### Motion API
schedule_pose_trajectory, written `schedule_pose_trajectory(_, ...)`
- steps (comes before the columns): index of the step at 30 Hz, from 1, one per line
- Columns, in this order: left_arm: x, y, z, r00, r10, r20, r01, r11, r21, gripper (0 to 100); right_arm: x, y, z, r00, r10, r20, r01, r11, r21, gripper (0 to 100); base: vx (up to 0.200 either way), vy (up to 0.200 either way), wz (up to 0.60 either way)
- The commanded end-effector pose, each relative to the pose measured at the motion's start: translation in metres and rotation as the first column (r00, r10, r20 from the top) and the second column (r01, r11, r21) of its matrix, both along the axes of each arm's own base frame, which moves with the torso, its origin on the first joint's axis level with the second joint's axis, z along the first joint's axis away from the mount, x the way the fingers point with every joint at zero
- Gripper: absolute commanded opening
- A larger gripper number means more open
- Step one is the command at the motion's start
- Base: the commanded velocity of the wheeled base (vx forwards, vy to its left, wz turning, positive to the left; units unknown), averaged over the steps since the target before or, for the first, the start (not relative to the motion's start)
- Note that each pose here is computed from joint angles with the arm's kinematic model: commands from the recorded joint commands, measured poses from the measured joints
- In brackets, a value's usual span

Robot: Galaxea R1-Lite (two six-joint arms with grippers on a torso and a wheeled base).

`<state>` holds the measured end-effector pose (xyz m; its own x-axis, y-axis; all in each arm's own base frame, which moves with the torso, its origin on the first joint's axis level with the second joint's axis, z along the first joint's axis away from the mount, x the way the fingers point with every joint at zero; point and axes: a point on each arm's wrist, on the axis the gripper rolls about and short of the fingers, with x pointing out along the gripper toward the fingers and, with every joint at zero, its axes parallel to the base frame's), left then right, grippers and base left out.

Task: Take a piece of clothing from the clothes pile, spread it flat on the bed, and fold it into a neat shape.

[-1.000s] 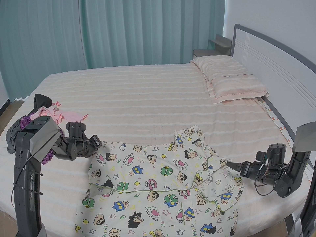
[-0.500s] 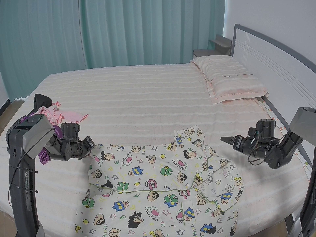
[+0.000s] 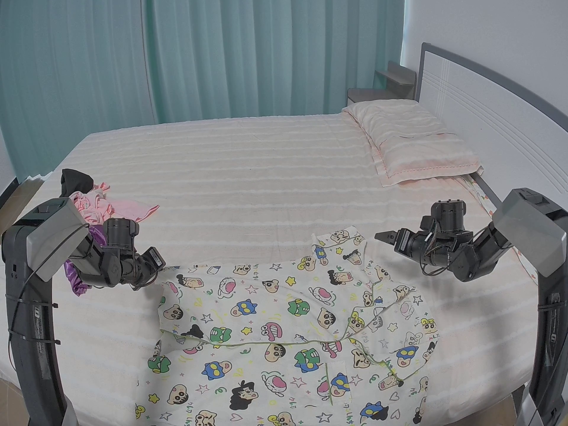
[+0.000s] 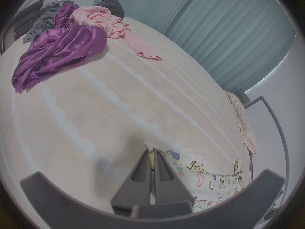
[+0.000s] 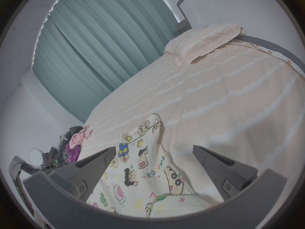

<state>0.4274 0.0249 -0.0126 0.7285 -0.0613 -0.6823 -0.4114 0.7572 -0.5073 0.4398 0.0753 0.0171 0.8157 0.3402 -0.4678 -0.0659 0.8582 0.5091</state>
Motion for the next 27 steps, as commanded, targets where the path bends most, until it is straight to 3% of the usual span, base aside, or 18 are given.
schedule_pose_trajectory(1,-0.006,0.002,0.013,1.0,0.015,-0.014,-0.015,1.0,0.012,0,0.016,0.009,-0.02,0.999,-0.028,-0.024,0.028,0.999,-0.026,100,0.0,0.0,0.0)
schedule_pose_trajectory(15,-0.009,-0.002,0.006,0.999,0.029,-0.034,-0.028,0.999,0.033,0,0.021,0.008,-0.051,0.994,-0.021,-0.106,0.016,0.999,-0.049,100,0.0,0.0,0.0)
schedule_pose_trajectory(23,-0.009,-0.004,0.006,0.999,0.026,-0.035,-0.025,0.999,0.033,0,0.018,0.013,-0.059,0.988,0.025,-0.153,-0.031,0.999,-0.038,100,0.0,0.0,0.0)
schedule_pose_trajectory(24,-0.009,-0.004,0.005,0.999,0.025,-0.037,-0.024,0.999,0.032,0,0.018,0.013,-0.059,0.988,0.028,-0.153,-0.034,0.999,-0.037,0,0.0,0.0,0.0)
schedule_pose_trajectory(27,-0.009,-0.004,0.005,0.999,0.025,-0.038,-0.024,0.999,0.032,0,0.018,0.013,-0.06,0.987,0.034,-0.156,-0.039,0.999,-0.031,0,0.0,0.0,0.0)
